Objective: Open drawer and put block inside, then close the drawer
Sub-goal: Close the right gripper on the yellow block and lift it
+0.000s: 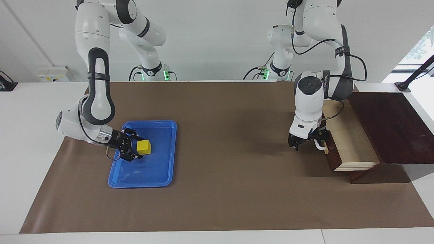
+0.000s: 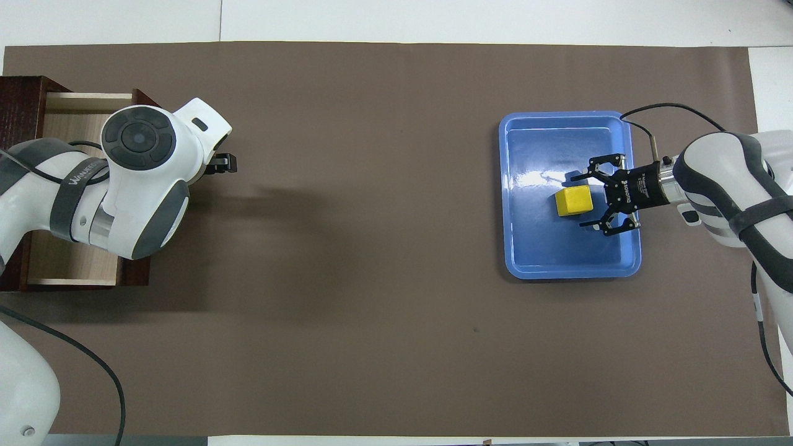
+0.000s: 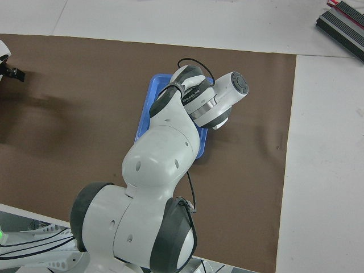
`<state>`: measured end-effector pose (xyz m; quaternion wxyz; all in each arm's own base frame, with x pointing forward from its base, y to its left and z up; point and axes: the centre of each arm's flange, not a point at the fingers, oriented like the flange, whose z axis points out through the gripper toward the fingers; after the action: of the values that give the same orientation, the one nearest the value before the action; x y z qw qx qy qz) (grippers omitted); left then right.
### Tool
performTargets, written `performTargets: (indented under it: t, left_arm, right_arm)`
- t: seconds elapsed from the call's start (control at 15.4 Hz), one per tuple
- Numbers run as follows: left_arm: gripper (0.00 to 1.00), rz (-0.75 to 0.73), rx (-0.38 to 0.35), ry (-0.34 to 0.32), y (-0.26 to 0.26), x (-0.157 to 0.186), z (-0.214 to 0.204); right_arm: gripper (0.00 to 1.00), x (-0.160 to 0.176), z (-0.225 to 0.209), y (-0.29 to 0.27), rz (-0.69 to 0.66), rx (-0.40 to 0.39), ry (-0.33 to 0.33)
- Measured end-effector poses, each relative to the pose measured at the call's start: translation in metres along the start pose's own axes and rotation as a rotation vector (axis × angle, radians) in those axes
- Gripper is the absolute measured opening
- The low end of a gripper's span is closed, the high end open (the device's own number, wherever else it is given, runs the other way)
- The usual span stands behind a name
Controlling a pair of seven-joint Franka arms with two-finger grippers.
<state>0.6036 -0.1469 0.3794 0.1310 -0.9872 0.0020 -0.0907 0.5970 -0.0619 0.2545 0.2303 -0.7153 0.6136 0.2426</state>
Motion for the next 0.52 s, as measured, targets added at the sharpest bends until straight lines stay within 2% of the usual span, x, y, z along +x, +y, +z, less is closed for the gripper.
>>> performTargets:
  t: [0.13,0.2,0.39,0.52]
  left_arm:
    - [1.0,-0.006,-0.004,-0.001,0.0027,-0.0007,-0.0007]
    - [1.0,-0.008,-0.005,-0.001,0.0027,-0.0007,-0.0007]
    - [1.0,-0.011,-0.006,-0.003,0.002,-0.0003,-0.0011]
    - [1.0,-0.024,-0.005,-0.018,0.0007,0.0014,-0.005]
  right_arm:
    - [0.96,0.0004,0.0009,0.0008,-0.005,-0.002,-0.001]
    - [0.92,0.0005,0.001,0.0009,-0.009,-0.002,-0.001]
    - [0.56,-0.0002,0.0005,0.001,-0.04,-0.001,-0.003]
    - [0.56,-0.0015,-0.001,0.0012,-0.069,0.0,-0.002]
